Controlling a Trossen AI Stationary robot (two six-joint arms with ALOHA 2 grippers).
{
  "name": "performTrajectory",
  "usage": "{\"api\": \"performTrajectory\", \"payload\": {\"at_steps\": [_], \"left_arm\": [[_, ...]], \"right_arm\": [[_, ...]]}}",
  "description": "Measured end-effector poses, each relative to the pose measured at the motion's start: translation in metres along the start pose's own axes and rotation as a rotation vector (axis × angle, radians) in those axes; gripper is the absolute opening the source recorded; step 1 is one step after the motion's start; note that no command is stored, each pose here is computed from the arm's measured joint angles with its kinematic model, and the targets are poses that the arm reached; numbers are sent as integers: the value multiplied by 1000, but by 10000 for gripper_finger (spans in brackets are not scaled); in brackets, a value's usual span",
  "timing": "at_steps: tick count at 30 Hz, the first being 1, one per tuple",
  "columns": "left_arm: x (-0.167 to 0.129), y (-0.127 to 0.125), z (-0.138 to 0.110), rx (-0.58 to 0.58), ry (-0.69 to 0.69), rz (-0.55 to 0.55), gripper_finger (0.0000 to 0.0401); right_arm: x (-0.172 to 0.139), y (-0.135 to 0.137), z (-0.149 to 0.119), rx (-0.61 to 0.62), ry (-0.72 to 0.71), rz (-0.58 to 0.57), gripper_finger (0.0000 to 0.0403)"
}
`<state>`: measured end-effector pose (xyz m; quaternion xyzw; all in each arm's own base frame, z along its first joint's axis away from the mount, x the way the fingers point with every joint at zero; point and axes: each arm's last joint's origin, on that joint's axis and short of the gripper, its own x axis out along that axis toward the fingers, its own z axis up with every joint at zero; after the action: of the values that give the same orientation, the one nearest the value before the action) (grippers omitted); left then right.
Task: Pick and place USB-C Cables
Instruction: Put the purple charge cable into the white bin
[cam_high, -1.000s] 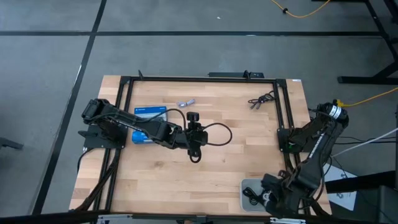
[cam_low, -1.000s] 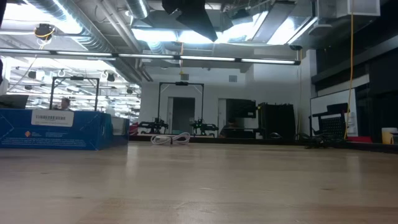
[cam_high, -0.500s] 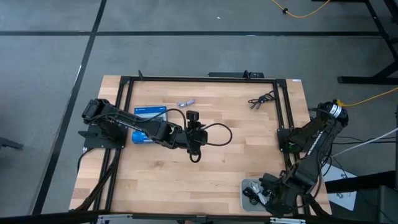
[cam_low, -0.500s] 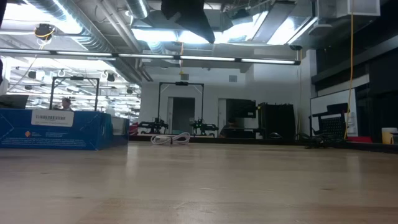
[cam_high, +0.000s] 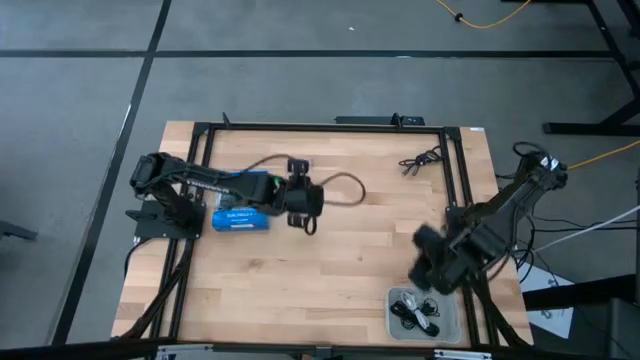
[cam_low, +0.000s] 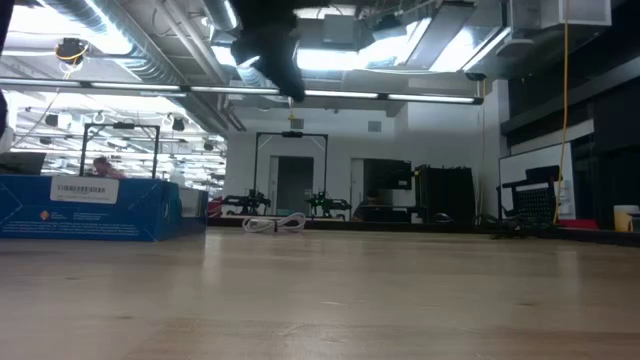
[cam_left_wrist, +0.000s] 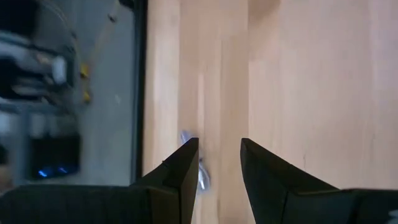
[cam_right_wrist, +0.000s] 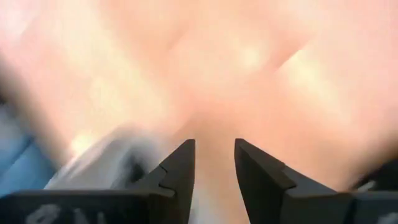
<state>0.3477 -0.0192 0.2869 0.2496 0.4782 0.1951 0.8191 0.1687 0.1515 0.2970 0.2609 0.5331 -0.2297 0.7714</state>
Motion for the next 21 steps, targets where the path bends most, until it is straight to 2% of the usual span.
{"api": "performTrajectory", "payload": {"at_steps": [5, 8, 10, 17, 21], "left_arm": [[19, 25, -17, -52, 124, -45, 111], [32, 40, -25, -101, 157, -68, 112], [42, 50, -31, -141, 172, -105, 111], [78, 68, -43, -317, 36, -262, 111], [88, 67, -51, -356, 28, -254, 111]], "right_arm": [[-7, -30, 26, -18, -376, -251, 116], [-8, -41, 37, -37, -471, -374, 116], [-5, -45, 45, -37, -517, -405, 116], [19, -69, 64, -8, -485, -584, 116], [38, -85, 67, 33, -411, -673, 116]]}}
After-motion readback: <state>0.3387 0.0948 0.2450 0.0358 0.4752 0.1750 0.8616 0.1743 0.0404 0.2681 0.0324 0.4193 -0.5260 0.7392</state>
